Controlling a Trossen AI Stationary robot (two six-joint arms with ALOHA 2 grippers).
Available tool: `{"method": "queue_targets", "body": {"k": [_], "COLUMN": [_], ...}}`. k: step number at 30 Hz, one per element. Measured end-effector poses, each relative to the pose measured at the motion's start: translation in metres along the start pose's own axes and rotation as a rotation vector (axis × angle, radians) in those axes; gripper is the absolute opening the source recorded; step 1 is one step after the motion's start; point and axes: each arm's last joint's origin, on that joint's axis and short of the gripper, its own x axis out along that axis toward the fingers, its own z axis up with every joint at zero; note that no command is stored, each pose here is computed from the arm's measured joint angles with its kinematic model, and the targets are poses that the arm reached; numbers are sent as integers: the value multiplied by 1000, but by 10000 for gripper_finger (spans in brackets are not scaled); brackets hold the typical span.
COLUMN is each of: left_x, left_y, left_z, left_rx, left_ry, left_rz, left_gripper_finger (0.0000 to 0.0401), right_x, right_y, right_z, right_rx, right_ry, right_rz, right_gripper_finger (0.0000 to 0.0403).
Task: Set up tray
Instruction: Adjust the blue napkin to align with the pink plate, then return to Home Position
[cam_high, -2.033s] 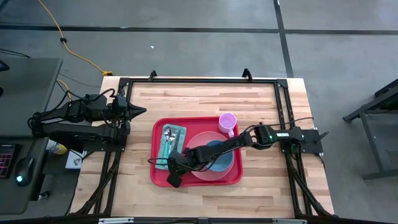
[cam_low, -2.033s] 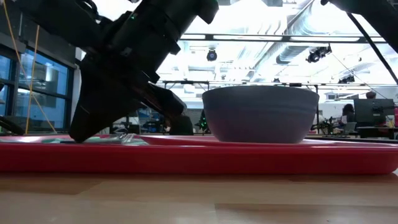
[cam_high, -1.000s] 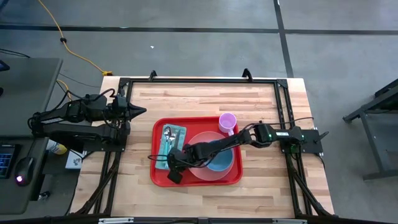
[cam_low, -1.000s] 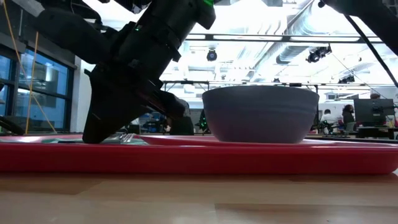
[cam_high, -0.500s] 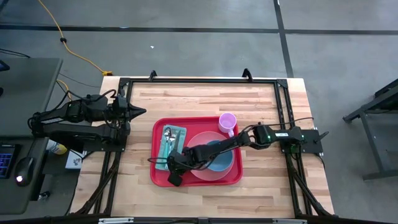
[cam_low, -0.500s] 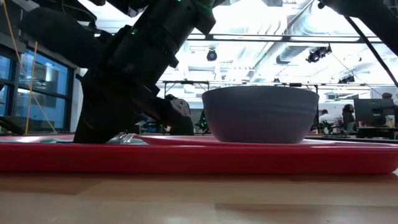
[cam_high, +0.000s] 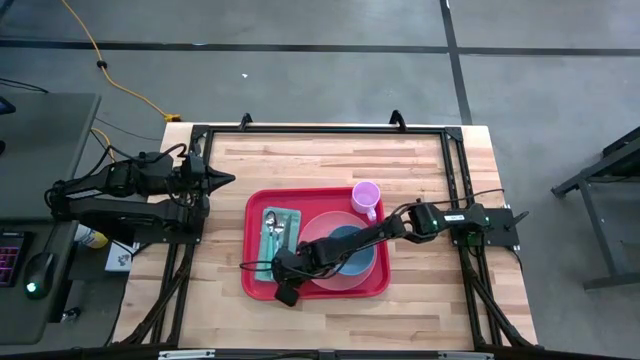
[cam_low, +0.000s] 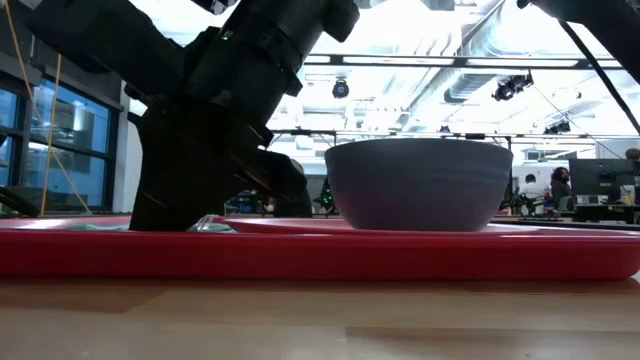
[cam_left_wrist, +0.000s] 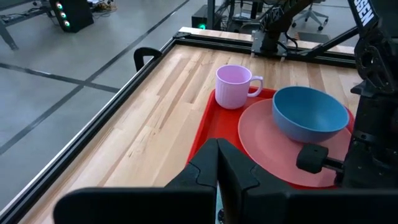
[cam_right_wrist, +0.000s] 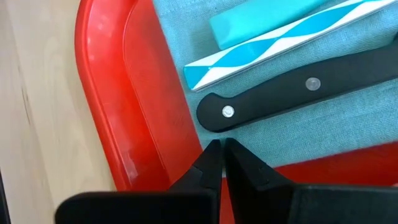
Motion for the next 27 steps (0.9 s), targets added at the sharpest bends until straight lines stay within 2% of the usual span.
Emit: {"method": "queue_targets", "body": {"k": [7, 18, 27], "left_x": [0, 0, 0], "left_y": [0, 0, 0], "left_z": [0, 0, 0], "left_rx": [0, 0, 0], "left_ry": [0, 0, 0], "left_rz": [0, 0, 0], "left_gripper_finger": [37, 37, 37], "right_x": [-4, -24, -57], "right_y": [0, -3, -2], "right_z": [8, 21, 44], "right_rx": [-22, -100, -167], "right_ry": [-14, 33, -4], "right_rz": [18, -45, -83], "right_gripper_finger": [0, 0, 0]}}
